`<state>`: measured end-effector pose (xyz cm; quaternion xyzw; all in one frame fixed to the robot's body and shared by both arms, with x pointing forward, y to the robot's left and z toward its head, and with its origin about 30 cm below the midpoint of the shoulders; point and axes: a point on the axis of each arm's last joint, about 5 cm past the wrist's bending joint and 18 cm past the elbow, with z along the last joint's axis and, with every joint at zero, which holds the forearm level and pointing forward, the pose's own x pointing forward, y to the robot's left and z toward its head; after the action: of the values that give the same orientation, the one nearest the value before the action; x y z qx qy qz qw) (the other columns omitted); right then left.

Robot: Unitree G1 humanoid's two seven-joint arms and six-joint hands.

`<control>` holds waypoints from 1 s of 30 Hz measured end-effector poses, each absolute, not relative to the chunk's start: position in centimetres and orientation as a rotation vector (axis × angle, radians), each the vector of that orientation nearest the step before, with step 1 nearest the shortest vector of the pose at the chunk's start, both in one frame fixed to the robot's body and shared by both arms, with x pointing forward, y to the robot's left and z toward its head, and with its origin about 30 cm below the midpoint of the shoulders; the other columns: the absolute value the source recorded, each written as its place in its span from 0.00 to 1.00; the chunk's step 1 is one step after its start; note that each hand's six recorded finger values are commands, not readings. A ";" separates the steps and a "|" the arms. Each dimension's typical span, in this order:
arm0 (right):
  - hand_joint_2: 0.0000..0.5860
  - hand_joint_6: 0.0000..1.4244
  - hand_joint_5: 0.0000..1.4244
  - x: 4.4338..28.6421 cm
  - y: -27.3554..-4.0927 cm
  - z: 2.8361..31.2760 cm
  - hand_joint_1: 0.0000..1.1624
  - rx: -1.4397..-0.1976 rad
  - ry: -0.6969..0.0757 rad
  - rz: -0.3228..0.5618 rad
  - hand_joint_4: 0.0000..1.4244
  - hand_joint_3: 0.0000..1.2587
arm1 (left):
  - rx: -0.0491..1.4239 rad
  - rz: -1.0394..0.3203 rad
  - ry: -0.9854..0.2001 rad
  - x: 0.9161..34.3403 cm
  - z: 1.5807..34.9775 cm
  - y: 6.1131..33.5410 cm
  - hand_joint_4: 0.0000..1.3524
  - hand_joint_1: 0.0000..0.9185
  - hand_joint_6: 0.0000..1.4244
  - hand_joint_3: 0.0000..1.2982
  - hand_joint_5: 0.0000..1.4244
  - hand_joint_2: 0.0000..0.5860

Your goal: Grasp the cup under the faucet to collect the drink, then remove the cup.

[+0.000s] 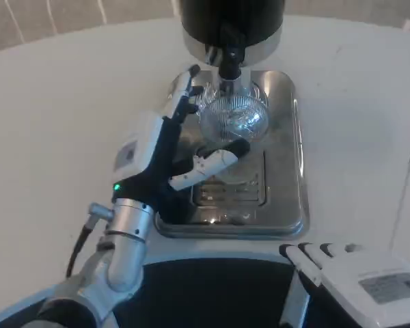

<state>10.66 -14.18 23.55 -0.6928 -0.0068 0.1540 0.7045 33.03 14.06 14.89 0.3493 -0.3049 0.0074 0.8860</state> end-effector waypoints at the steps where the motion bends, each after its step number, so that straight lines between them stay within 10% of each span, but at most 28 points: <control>1: 0.79 0.00 0.00 10.7 -14.1 23.5 0.22 -1.539 -0.021 0.345 0.00 0.00 | 0.729 0.020 -0.638 33.0 15.0 14.4 0.04 0.12 0.22 0.03 0.19 0.03; 30: 0.81 0.00 0.00 13.0 -16.9 25.2 0.21 -1.065 -0.234 0.161 0.00 0.00 | 0.983 -0.115 -0.738 29.1 15.7 24.8 0.13 0.09 0.19 0.09 0.19 0.13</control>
<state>13.03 -16.86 25.23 -0.5061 -0.1110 0.0764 0.8519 29.06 24.84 15.74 0.4610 -0.3458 -0.0539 0.8155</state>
